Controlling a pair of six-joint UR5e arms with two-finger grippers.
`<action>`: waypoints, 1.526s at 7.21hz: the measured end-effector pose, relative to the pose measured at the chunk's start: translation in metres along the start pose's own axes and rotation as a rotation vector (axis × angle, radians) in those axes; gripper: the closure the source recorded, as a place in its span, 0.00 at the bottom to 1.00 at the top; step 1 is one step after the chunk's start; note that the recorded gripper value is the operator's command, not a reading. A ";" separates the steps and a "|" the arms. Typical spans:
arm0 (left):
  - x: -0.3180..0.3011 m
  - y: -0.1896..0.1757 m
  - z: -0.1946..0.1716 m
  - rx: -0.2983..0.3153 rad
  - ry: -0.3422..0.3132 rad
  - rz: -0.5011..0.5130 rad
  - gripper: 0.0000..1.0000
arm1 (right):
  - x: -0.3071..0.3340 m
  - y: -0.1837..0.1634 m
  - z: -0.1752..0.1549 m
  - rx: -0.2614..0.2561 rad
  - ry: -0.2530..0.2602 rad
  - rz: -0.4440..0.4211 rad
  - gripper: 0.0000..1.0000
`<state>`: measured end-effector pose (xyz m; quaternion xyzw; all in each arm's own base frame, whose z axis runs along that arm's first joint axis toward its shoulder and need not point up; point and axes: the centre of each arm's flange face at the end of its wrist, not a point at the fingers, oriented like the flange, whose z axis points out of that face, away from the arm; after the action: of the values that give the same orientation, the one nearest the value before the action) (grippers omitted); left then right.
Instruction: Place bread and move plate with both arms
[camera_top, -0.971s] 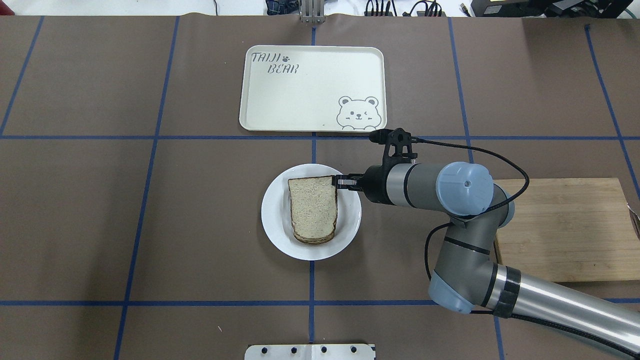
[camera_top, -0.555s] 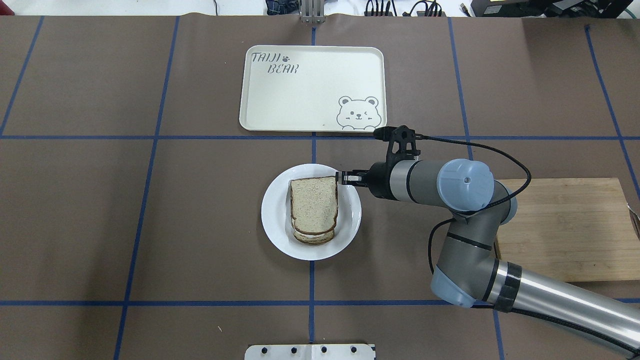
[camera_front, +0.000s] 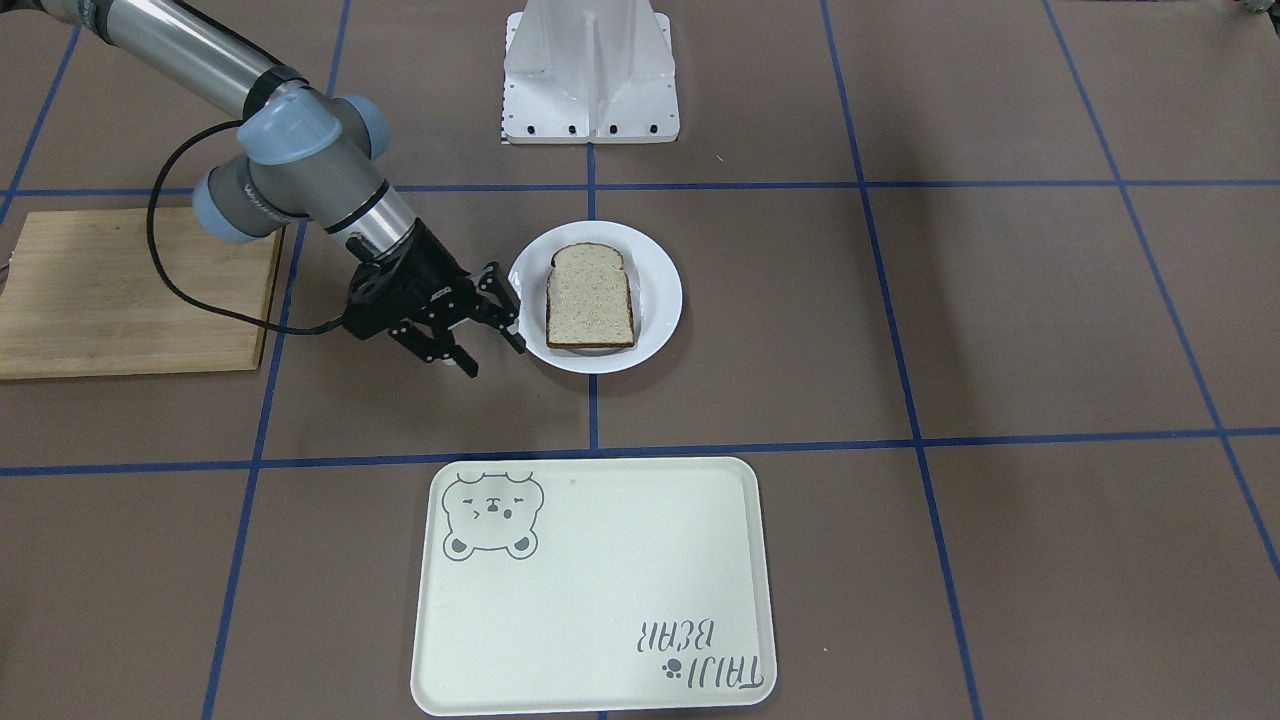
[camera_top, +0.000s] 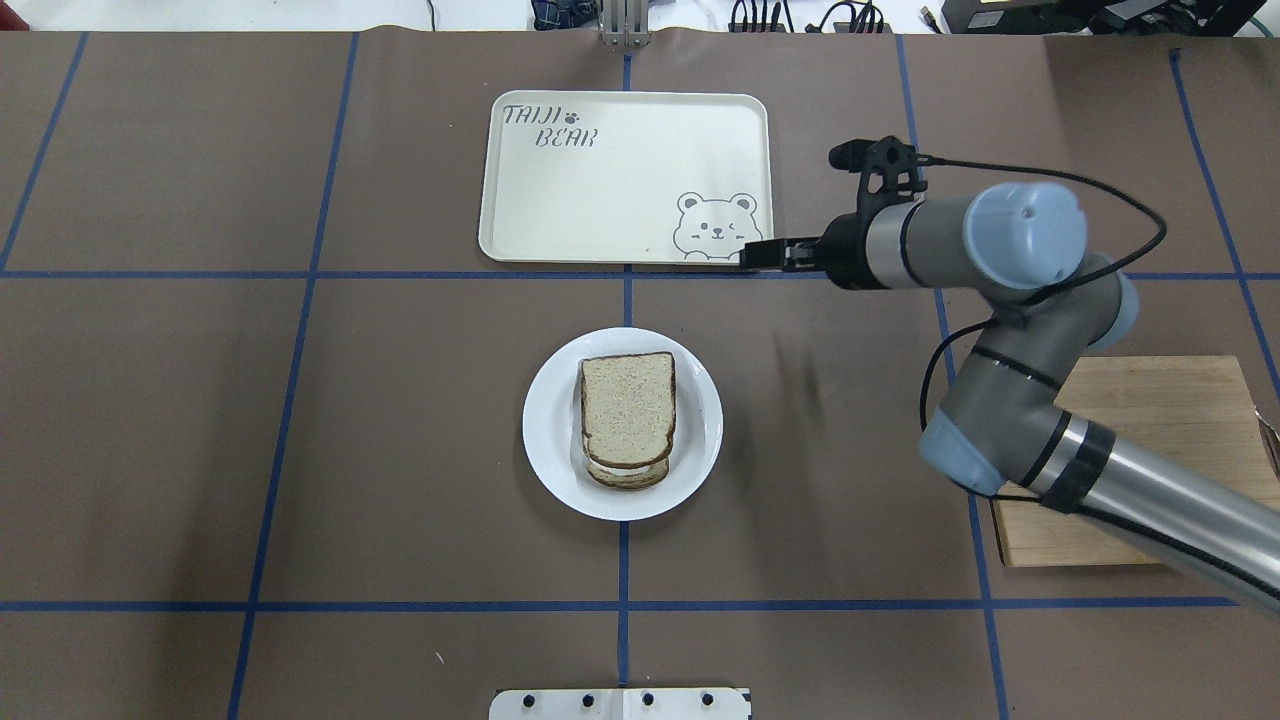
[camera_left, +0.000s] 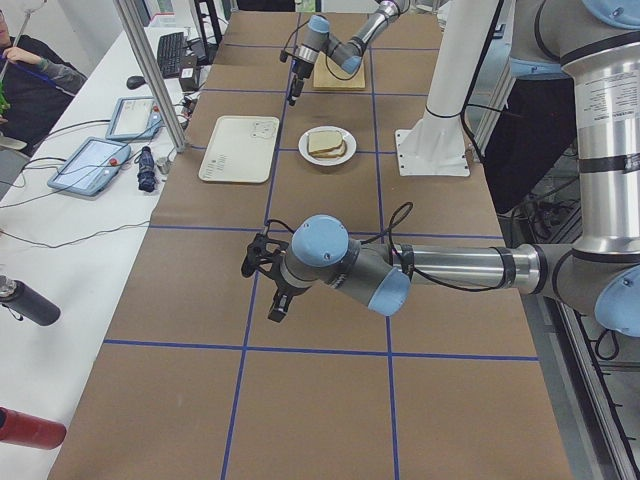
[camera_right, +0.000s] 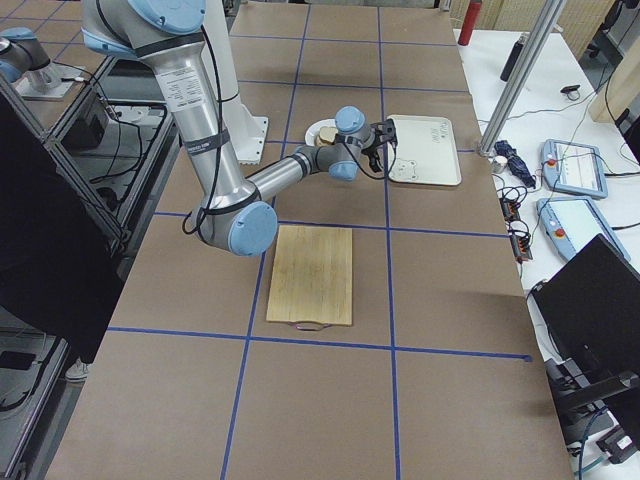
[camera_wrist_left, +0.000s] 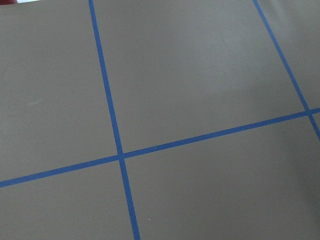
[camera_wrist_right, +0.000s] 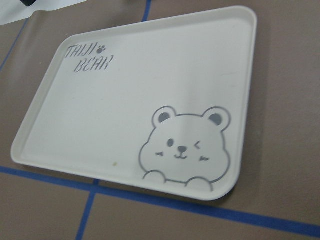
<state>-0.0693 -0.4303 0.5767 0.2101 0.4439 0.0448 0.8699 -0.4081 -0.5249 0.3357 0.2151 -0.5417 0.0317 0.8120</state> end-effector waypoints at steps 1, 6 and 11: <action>0.002 -0.001 -0.001 0.003 0.003 0.006 0.02 | 0.035 -0.038 -0.022 -0.036 0.074 -0.018 0.00; 0.027 -0.023 -0.007 0.039 0.087 0.060 0.02 | 0.354 -0.071 -0.212 -0.321 0.367 -0.184 0.00; 0.169 -0.071 0.074 -0.114 0.324 -0.109 0.02 | 0.505 0.089 -0.357 -0.378 0.447 -0.079 0.00</action>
<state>0.0832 -0.4742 0.4584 0.1261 0.5857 0.0560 0.7987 0.0837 -0.3994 0.7003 0.0687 -0.3368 -0.0550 0.9374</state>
